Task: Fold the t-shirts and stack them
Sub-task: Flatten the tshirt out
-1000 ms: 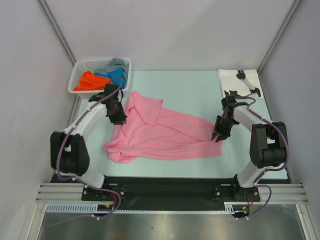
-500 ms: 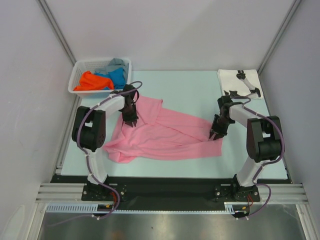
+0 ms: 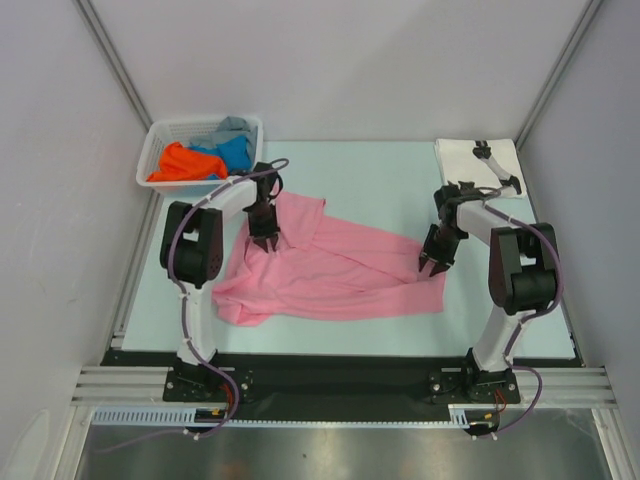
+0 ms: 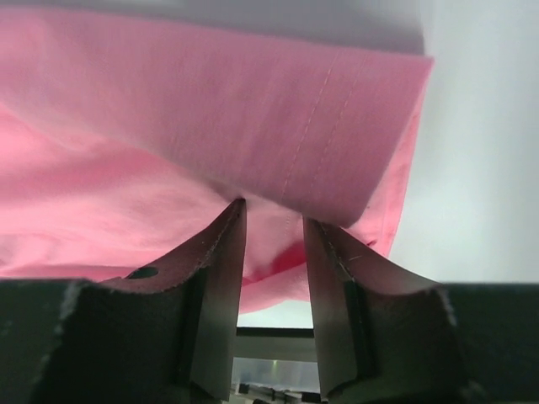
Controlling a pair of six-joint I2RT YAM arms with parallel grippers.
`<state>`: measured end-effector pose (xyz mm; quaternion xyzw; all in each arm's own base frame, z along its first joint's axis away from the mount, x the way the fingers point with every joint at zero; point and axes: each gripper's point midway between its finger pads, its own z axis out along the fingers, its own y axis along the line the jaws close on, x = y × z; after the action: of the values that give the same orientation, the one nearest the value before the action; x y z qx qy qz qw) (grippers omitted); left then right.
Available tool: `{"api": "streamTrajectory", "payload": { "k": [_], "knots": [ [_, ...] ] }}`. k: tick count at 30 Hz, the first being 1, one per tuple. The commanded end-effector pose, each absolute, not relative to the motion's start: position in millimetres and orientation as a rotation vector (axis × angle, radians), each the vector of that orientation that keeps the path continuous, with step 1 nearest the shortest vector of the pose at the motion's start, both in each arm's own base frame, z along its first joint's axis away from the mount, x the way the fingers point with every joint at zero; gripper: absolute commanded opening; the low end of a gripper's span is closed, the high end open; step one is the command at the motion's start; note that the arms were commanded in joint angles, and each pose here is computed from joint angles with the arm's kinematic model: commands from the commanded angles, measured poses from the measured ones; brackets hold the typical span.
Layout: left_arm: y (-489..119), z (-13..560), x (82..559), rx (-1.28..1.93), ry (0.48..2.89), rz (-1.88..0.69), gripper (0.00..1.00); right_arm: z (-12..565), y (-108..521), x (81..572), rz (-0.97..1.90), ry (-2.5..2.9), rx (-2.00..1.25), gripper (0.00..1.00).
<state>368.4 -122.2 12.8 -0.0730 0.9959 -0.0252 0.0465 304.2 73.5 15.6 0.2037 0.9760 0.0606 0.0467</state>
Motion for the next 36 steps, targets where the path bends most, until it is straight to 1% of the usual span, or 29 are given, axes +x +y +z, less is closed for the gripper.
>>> {"api": "streamTrajectory", "payload": {
  "k": [1, 2, 3, 5, 6, 8, 9, 10, 11, 12, 13, 14, 15, 16, 18, 19, 20, 21, 22, 24, 25, 26, 28, 29, 30, 31, 33, 34, 36],
  "knots": [
    [-152.4, 0.1, 424.5, -0.203, 2.927, -0.242, 0.28, 9.2, 35.8, 386.3, 0.061, 2.752, 0.674, 0.40],
    [-155.7, 2.4, 433.3, -0.197, 2.912, -0.255, 0.28, 1.9, 33.6, 383.9, 0.056, 2.775, 0.671, 0.41],
    [-157.5, 6.6, 442.1, -0.194, 2.896, -0.257, 0.30, 15.0, 31.5, 408.4, 0.064, 2.725, 0.652, 0.41],
    [-157.6, 26.8, 467.7, -0.189, 2.844, -0.223, 0.31, 9.5, 25.7, 414.5, 0.001, 2.780, 0.596, 0.43],
    [-157.5, 37.9, 474.4, -0.187, 2.820, -0.217, 0.39, 31.1, 25.2, 438.8, 0.011, 2.735, 0.575, 0.45],
    [-159.6, 77.5, 481.8, -0.165, 2.742, -0.210, 0.49, 47.3, 23.2, 433.8, -0.016, 2.759, 0.570, 0.48],
    [-154.3, 89.2, 480.4, -0.167, 2.715, -0.166, 0.54, 56.3, 23.5, 431.8, -0.011, 2.754, 0.575, 0.52],
    [-151.1, 89.4, 471.1, -0.158, 2.721, -0.138, 0.57, 61.9, 23.5, 425.5, -0.017, 2.759, 0.579, 0.53],
    [-151.7, 119.4, 463.3, -0.149, 2.666, -0.148, 0.60, 70.2, 22.0, 416.8, -0.027, 2.758, 0.593, 0.59],
    [-149.4, 125.7, 455.3, -0.151, 2.656, -0.138, 0.64, 90.9, 21.9, 411.6, -0.014, 2.717, 0.588, 0.61],
    [-145.3, 118.8, 436.3, -0.147, 2.682, -0.125, 0.67, 88.5, 21.3, 393.6, -0.026, 2.742, 0.590, 0.63],
    [-147.1, 122.9, 424.0, -0.136, 2.680, -0.126, 0.71, 93.0, 20.8, 383.7, -0.023, 2.745, 0.596, 0.67],
    [-145.5, 147.9, 411.2, -0.125, 2.628, -0.144, 0.72, 109.9, 21.6, 373.2, 0.000, 2.713, 0.588, 0.67],
    [-136.0, 136.6, 390.8, -0.123, 2.663, -0.087, 0.72, 102.8, 21.9, 353.9, -0.006, 2.748, 0.590, 0.68],
    [-129.4, 143.6, 365.6, -0.119, 2.653, -0.063, 0.72, 104.0, 26.6, 330.5, 0.035, 2.761, 0.585, 0.68],
    [-120.5, 145.0, 340.7, -0.137, 2.659, -0.063, 0.70, 114.5, 29.2, 320.3, 0.072, 2.730, 0.580, 0.67],
    [-116.9, 146.6, 328.1, -0.176, 2.657, -0.077, 0.70, 100.1, 32.4, 296.7, 0.098, 2.780, 0.591, 0.67],
    [-114.4, 145.9, 316.9, -0.195, 2.658, -0.090, 0.67, 99.1, 37.4, 285.7, 0.142, 2.788, 0.599, 0.64],
    [-105.1, 140.1, 293.9, -0.222, 2.679, -0.078, 0.64, 103.7, 38.8, 274.5, 0.171, 2.762, 0.621, 0.61],
    [-94.0, 131.1, 274.7, -0.322, 2.694, -0.056, 0.57, 84.8, 42.8, 249.1, 0.209, 2.791, 0.660, 0.51],
    [-85.5, 123.1, 256.4, -0.369, 2.707, -0.050, 0.55, 82.7, 44.3, 243.9, 0.226, 2.778, 0.686, 0.47],
    [-79.3, 118.1, 249.5, -0.470, 2.710, -0.077, 0.53, 83.0, 47.8, 240.6, 0.271, 2.758, 0.692, 0.41],
    [-66.8, 103.6, 232.6, -0.586, 2.719, -0.105, 0.51, 67.0, 50.8, 223.1, 0.318, 2.793, 0.744, 0.38],
    [-60.8, 109.1, 228.3, -0.645, 2.672, -0.144, 0.51, 63.2, 55.0, 220.0, 0.362, 2.794, 0.764, 0.37],
    [-48.5, 107.0, 225.8, -0.739, 2.649, -0.169, 0.50, 59.7, 56.2, 216.7, 0.379, 2.795, 0.776, 0.35],
    [-42.0, 96.8, 218.4, -0.782, 2.650, -0.171, 0.51, 50.5, 52.0, 208.6, 0.382, 2.807, 0.829, 0.33],
    [-28.9, 93.7, 212.1, -0.864, 2.623, -0.200, 0.54, 47.5, 49.2, 209.2, 0.371, 2.799, 0.859, 0.32],
    [-21.7, 85.0, 203.4, -0.920, 2.643, -0.184, 0.56, 49.5, 47.5, 212.0, 0.366, 2.790, 0.873, 0.32],
    [-13.5, 74.6, 195.7, -1.005, 2.658, -0.159, 0.61, 47.9, 48.4, 212.2, 0.392, 2.792, 0.936, 0.38]
  ]
}}
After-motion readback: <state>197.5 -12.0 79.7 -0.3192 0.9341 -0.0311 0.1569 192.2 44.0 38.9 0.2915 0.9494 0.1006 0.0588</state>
